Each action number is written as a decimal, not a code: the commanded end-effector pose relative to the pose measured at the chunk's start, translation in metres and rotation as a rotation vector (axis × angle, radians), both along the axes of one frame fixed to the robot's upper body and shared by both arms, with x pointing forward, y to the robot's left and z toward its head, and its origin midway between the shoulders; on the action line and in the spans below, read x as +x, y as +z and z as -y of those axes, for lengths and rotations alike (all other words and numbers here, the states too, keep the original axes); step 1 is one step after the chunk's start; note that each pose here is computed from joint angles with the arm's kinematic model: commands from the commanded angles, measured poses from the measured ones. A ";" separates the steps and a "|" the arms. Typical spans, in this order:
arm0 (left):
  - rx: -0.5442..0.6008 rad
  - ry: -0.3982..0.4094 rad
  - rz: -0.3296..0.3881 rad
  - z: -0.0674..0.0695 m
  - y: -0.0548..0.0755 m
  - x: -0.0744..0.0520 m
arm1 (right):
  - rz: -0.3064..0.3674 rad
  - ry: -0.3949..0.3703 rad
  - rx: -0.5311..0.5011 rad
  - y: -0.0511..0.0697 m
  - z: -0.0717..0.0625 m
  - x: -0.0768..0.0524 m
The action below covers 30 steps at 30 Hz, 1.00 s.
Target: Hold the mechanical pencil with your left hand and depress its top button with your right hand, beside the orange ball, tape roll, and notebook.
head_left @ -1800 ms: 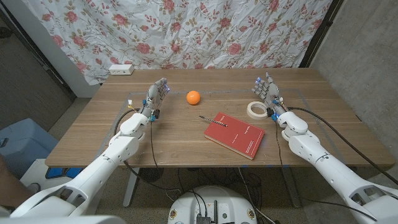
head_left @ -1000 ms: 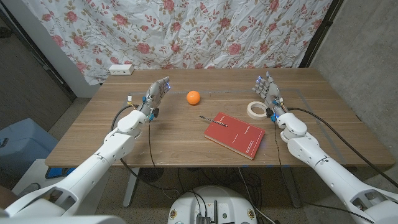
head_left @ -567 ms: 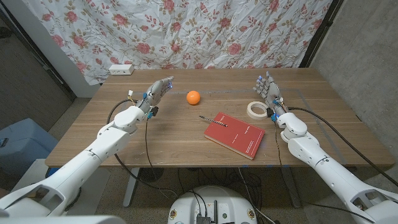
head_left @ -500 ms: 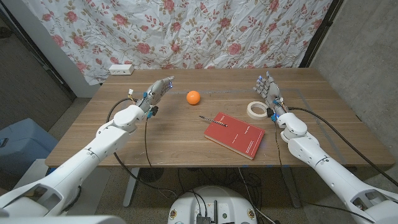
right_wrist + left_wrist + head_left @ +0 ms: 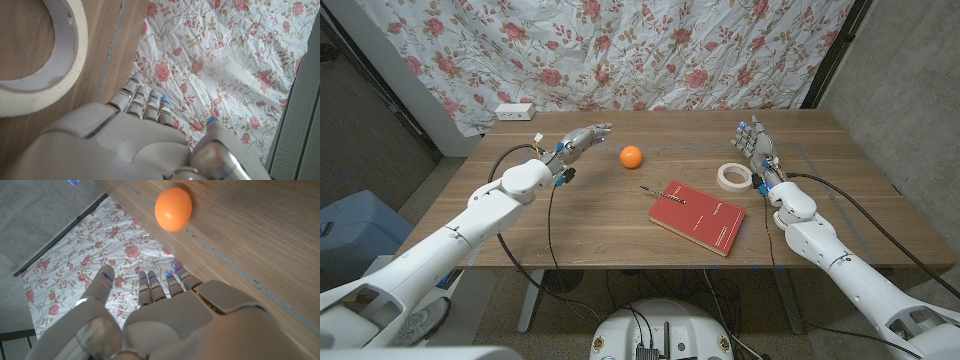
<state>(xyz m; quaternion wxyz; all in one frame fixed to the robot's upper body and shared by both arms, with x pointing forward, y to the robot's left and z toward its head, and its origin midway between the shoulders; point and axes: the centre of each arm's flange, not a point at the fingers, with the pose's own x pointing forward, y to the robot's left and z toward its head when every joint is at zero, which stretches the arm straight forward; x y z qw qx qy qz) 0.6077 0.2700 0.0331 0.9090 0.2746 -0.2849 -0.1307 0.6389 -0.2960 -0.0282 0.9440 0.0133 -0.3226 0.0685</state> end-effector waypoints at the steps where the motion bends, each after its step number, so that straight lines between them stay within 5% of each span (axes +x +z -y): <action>1: 0.158 0.015 0.073 0.014 0.008 -0.011 | 0.008 -0.013 0.000 -0.003 0.008 -0.004; 14: 0.311 0.033 0.100 0.036 0.010 -0.026 | 0.010 -0.019 -0.010 -0.006 0.018 -0.010; 30: 0.580 0.061 0.138 0.063 0.030 -0.046 | 0.014 -0.015 -0.013 -0.005 0.028 -0.009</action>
